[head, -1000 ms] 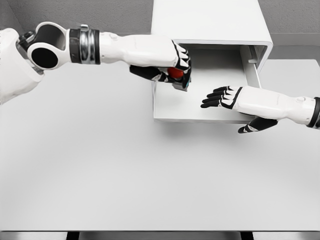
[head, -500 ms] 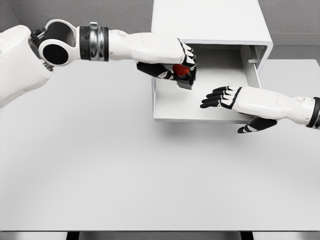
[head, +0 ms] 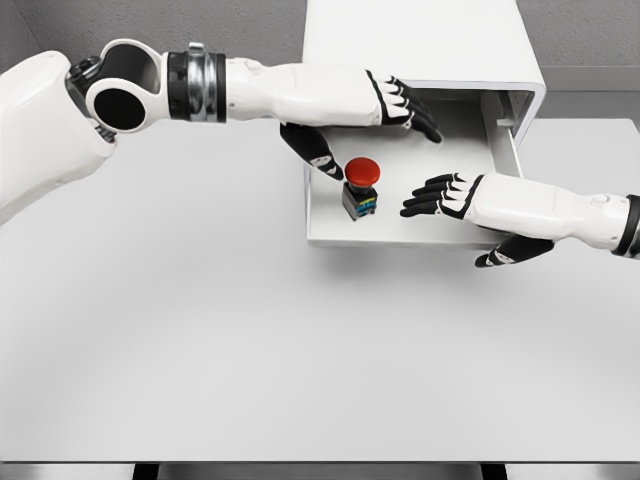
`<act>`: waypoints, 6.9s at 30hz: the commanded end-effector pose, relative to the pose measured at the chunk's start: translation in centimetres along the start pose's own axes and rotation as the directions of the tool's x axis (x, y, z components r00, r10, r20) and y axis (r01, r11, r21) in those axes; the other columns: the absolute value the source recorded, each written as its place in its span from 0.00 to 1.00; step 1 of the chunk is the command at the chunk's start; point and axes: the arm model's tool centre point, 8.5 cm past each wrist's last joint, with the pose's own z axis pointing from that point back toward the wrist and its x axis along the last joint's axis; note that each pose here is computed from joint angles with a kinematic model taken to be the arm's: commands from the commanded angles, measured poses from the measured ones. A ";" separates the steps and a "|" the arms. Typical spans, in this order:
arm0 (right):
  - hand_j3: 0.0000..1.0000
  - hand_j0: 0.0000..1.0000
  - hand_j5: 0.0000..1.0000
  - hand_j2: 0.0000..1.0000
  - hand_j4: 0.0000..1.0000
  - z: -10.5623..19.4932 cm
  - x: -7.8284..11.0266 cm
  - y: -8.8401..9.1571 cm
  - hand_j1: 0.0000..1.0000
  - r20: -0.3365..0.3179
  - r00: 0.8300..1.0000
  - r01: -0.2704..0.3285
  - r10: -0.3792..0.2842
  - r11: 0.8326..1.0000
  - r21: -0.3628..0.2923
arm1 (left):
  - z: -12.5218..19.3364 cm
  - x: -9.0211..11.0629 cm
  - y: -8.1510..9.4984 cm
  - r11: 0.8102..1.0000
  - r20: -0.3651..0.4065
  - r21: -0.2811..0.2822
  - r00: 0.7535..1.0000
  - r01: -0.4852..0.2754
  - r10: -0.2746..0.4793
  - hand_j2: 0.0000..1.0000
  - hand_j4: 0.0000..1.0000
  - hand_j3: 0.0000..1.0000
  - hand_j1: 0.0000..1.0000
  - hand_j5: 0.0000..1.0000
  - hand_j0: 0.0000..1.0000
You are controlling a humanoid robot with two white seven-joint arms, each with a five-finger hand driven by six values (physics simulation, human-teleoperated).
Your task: Slide open multi-storey tabletop storage cabinets and put open load switch and slide close multi-storey tabletop storage cabinets
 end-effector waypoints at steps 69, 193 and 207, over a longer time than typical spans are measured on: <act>1.00 1.00 1.00 1.00 1.00 -2.9 -3.8 -1.9 1.00 -0.042 0.999 0.013 -0.015 0.999 -0.048 | 23.3 4.9 -15.9 0.888 -0.294 0.183 0.838 -0.422 0.459 1.00 1.00 1.00 1.00 1.00 1.00; 0.76 0.76 0.76 0.76 0.76 -9.1 -6.9 -0.2 0.76 -0.052 0.998 0.035 -0.023 0.967 0.251 | 24.0 4.8 -15.6 0.909 -0.330 0.160 0.847 -0.385 0.417 1.00 1.00 1.00 1.00 1.00 1.00; 0.76 0.76 0.76 0.76 0.76 0.5 -2.1 0.2 0.76 -0.049 0.999 0.012 0.002 0.955 0.296 | 24.0 4.8 -15.6 0.909 -0.330 0.160 0.847 -0.385 0.417 1.00 1.00 1.00 1.00 1.00 1.00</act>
